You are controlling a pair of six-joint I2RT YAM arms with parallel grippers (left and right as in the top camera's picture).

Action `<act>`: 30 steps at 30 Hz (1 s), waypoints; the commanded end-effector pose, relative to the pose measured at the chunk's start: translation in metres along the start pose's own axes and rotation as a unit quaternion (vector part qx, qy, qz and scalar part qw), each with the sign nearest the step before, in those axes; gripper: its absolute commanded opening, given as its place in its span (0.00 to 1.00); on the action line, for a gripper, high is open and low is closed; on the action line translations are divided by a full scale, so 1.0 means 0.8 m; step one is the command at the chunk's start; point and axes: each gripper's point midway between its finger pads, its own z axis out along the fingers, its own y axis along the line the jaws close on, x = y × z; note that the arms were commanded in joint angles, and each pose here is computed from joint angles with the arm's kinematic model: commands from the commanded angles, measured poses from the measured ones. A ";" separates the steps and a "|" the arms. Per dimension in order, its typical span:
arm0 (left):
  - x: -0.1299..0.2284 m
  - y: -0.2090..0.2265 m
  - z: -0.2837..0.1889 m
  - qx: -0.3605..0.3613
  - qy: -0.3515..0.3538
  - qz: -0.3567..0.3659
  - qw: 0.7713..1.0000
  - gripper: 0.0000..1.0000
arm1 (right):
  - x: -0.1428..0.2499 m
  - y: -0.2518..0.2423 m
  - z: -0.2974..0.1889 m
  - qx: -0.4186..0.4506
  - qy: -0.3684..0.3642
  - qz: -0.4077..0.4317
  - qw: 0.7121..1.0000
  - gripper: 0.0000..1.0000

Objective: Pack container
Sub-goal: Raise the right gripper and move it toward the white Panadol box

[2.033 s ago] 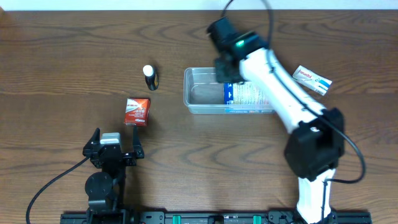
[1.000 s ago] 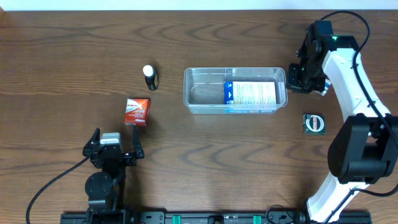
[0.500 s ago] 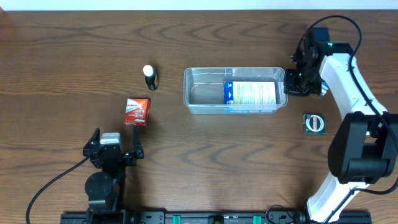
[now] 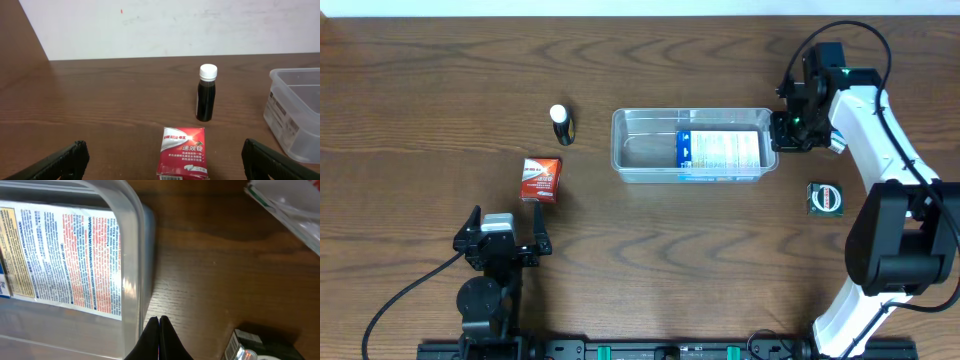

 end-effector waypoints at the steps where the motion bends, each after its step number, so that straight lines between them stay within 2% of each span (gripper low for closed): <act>1: 0.021 -0.003 0.003 0.005 0.019 0.006 1.000 0.98 | 0.001 0.017 0.001 -0.012 -0.002 -0.032 0.999 0.01; 8: 0.021 -0.003 0.003 0.005 0.019 0.006 1.000 0.99 | -0.002 -0.018 -0.001 0.059 -0.005 -0.013 0.998 0.01; 18: 0.021 -0.003 0.003 0.005 0.019 0.006 1.000 0.98 | -0.026 -0.067 -0.010 0.077 -0.052 0.043 0.995 0.01; 27: 0.021 -0.003 0.003 0.005 0.019 0.006 1.000 0.98 | -0.042 -0.136 -0.025 0.103 -0.099 0.123 0.982 0.02; 28: 0.021 -0.003 0.003 0.005 0.019 0.006 1.000 0.98 | -0.042 -0.142 -0.026 0.105 -0.101 0.128 0.981 0.08; 30: 0.021 -0.003 0.003 0.005 0.019 0.006 1.000 0.98 | -0.042 -0.157 -0.029 0.114 -0.106 0.133 0.979 0.29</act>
